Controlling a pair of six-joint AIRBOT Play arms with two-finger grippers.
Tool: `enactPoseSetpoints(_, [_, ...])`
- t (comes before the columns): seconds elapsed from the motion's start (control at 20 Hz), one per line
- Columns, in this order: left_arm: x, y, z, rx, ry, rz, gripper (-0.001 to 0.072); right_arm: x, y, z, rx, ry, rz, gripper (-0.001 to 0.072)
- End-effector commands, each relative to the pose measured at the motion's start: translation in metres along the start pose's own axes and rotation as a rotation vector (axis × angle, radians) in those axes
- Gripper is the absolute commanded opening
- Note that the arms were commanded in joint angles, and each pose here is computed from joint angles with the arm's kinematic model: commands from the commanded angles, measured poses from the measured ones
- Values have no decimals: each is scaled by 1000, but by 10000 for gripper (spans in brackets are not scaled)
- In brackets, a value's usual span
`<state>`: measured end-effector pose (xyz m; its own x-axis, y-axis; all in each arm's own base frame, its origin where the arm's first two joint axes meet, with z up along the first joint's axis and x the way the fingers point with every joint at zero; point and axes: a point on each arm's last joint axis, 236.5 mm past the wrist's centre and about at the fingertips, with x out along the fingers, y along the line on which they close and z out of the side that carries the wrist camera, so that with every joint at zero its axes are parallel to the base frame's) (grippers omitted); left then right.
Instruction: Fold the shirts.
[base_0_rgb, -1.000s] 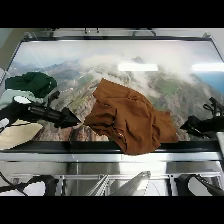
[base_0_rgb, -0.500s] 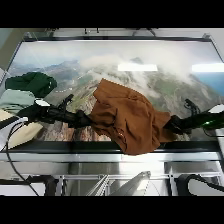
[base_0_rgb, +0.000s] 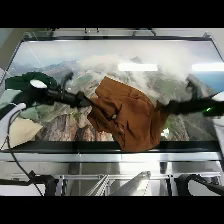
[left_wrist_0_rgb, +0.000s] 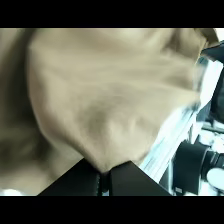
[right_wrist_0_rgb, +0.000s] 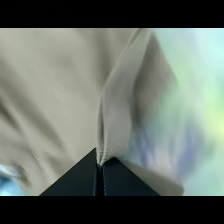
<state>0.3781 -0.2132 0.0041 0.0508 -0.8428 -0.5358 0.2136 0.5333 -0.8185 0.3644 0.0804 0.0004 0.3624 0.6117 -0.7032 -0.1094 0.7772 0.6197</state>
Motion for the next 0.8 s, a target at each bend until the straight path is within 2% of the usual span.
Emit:
enactPoseSetpoints(0.0, [-53,-83,45,243,-146,1,13,-81,84,82,-238,-265,43,20])
enactPoseSetpoints(0.2, [-129,-197,63,541,-340,17,16,-186,176,126,-489,-535,18,19])
enactPoseSetpoints(0.45, [-226,-310,17,819,-523,77,21,-276,251,122,-660,-783,-12,20])
enactPoseSetpoints(0.55, [-248,-322,-8,860,-543,149,21,-286,260,114,-682,-807,-13,20])
enactPoseSetpoints(0.7, [-260,-288,-23,792,-533,298,22,-277,254,119,-662,-782,-6,20])
enactPoseSetpoints(0.75, [-256,-273,-23,754,-518,309,23,-264,244,124,-629,-740,5,20])
